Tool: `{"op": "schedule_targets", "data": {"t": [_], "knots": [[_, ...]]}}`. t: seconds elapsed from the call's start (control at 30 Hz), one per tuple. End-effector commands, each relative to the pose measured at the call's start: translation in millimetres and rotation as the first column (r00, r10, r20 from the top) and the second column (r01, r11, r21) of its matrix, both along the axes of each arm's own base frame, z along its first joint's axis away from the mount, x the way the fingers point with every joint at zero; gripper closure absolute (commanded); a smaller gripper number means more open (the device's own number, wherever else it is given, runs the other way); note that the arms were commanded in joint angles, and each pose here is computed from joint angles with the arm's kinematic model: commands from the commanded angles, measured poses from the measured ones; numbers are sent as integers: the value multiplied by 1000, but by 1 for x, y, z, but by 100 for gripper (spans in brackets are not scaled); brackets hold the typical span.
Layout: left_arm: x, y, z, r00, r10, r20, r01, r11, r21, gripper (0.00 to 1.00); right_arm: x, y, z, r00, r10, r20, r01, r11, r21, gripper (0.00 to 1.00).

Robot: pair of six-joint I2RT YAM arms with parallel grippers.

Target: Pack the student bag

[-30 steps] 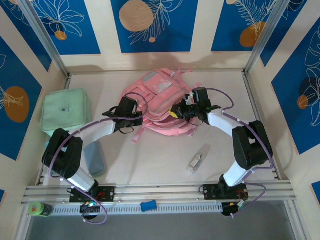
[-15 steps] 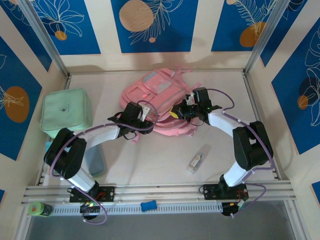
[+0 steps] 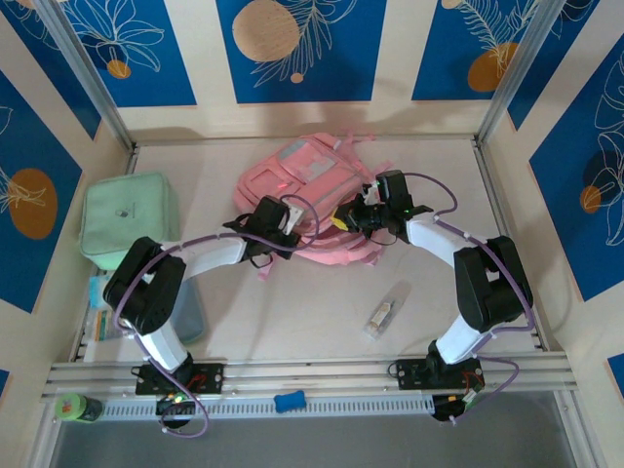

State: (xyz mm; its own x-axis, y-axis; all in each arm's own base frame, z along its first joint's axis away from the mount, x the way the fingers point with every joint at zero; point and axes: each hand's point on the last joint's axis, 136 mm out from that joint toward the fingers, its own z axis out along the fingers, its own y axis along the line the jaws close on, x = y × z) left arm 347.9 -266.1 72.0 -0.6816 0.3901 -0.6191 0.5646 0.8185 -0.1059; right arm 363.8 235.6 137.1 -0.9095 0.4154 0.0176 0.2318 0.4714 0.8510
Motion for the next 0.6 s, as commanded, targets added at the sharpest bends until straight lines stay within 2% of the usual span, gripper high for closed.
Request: {"op": "schedule_targets", "data": {"t": [0.0,0.23,0.47,0.57], "knots": [[19,10,8,996,75,54,-77,996,47,100,5,-5,14,998,-9,55,8,1000,11,100],[36,42,11,971,231,69,-237,967,98,100,5,-15,15,998,-30,54,29,1000,8,100],[52,68,13,939,341,41,-343,937,68,100,3,-10,11,999,-24,42,24,1000,8,100],[51,60,16,948,316,19,-317,948,23,100,2,-3,9,999,-11,40,10,1000,12,100]]}}
